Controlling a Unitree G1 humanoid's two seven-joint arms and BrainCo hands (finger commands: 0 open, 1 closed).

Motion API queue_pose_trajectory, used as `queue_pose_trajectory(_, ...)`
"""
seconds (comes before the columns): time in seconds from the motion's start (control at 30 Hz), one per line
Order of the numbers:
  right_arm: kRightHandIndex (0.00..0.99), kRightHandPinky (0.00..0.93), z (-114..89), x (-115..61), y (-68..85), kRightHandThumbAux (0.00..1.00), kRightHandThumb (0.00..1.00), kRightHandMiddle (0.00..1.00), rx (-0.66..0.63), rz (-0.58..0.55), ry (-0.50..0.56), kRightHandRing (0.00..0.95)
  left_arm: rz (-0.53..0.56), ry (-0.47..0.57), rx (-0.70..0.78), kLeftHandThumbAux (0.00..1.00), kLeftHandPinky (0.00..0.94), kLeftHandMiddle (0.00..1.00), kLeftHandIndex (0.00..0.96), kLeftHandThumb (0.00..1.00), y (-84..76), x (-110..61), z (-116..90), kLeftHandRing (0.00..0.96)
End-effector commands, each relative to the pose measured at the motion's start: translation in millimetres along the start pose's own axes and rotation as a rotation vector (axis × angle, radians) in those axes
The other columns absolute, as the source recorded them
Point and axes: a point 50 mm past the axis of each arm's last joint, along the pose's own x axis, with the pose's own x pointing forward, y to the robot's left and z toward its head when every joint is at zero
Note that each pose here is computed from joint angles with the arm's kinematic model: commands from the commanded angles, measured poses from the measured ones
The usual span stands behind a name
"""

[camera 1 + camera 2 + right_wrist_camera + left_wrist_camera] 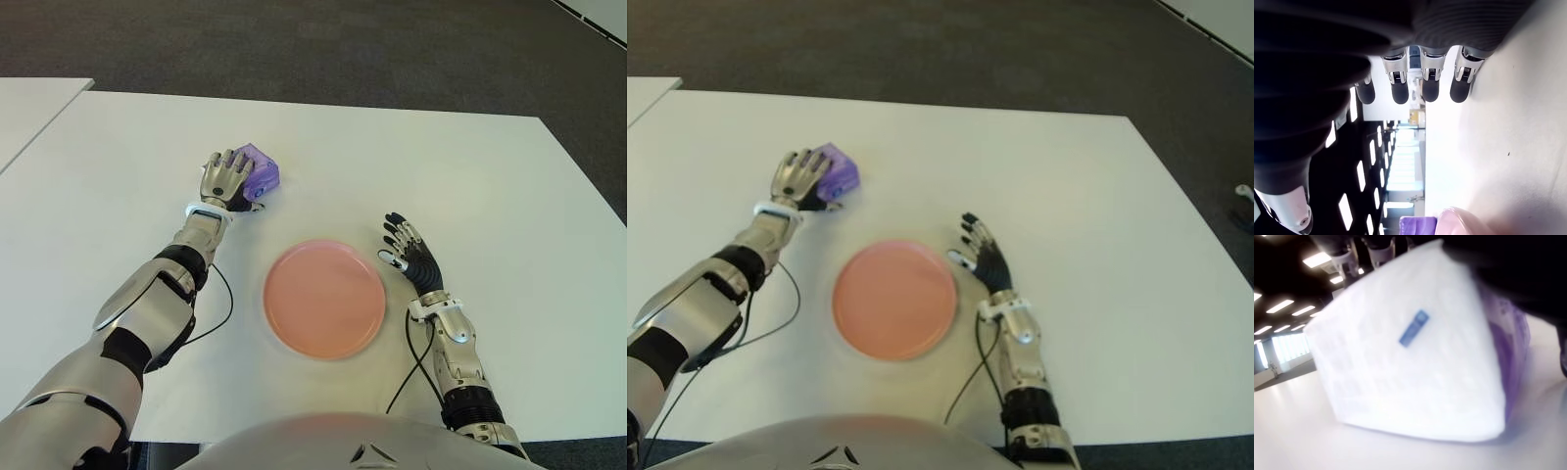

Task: Put the tissue paper into the plate.

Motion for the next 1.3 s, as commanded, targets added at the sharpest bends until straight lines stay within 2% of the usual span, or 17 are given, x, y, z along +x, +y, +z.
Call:
queue_pose_trajectory(0.03,0.0,0.0,-47,-31.9,-2.7,0.695,0.0,0.0,0.07,-0.036,0.241,0.0,-0.115,0.02,0.003,0.344,0.0,0.0,0.0,0.004,-20.1,-10.4,5,0.0)
queue_pose_trajectory(0.63,0.0,0.0,-52,-34.4,-9.3,0.718,0.0,0.0,0.093,-0.044,0.248,0.0,-0.295,0.092,0.002,0.296,0.0,0.0,0.0,0.0,-44.3,-25.4,5,0.0)
queue_pose_trajectory(1.3,0.0,0.0,-55,-38.3,-14.0,0.723,0.0,0.0,0.108,-0.053,0.238,0.0,-0.236,0.138,-0.063,0.32,0.0,0.0,0.0,0.007,-46.2,-29.1,3,0.0)
